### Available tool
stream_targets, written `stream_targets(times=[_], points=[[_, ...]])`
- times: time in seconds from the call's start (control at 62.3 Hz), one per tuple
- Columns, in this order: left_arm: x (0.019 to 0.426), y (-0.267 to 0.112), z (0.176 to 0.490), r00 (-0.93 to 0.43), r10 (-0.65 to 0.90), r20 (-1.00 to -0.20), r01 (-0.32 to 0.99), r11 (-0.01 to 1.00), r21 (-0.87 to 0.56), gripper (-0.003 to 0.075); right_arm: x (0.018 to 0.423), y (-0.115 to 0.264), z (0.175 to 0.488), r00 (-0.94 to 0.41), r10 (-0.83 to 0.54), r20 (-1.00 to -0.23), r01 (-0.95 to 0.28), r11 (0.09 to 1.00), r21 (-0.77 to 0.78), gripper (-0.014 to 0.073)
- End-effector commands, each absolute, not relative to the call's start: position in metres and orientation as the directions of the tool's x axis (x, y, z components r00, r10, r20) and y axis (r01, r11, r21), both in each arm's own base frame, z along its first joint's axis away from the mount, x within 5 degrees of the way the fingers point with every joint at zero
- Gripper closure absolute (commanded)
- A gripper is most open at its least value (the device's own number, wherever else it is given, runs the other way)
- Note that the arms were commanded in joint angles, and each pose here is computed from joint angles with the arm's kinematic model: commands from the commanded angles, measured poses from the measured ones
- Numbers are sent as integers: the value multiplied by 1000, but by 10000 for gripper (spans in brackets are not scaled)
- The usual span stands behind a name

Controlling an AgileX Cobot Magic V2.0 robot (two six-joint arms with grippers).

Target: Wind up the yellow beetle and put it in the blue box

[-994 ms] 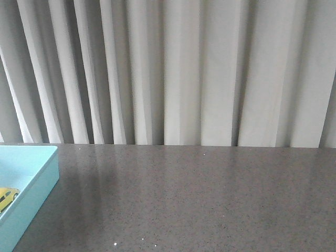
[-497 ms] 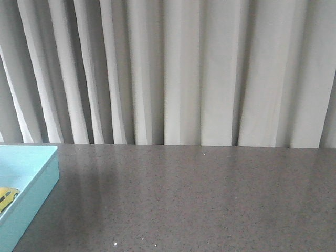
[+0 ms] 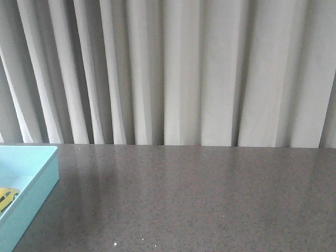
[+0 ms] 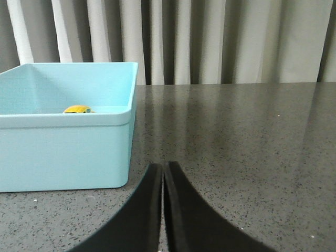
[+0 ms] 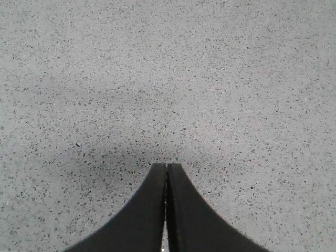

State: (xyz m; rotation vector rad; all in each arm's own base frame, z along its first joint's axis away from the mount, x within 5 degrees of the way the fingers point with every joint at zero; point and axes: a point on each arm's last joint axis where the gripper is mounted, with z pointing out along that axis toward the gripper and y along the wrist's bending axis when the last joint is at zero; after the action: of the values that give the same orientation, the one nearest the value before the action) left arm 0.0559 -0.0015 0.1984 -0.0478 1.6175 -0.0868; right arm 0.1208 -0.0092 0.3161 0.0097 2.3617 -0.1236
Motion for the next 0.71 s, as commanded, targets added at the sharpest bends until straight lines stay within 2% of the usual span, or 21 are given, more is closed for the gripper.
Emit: stream_targets(times=[0.0, 0.225, 0.69], points=[[55, -3, 209, 97, -101, -990, 57, 994, -96, 727, 124, -10, 328, -654, -54, -755, 41, 993, -107, 602], [54, -5, 209, 89, -97, -991, 99, 991, -88, 727, 124, -10, 328, -654, -54, -755, 41, 993, -107, 602], [55, -5, 209, 88, -97, -991, 99, 991, -88, 725, 124, -10, 328, -654, -54, -755, 41, 993, -107, 602]])
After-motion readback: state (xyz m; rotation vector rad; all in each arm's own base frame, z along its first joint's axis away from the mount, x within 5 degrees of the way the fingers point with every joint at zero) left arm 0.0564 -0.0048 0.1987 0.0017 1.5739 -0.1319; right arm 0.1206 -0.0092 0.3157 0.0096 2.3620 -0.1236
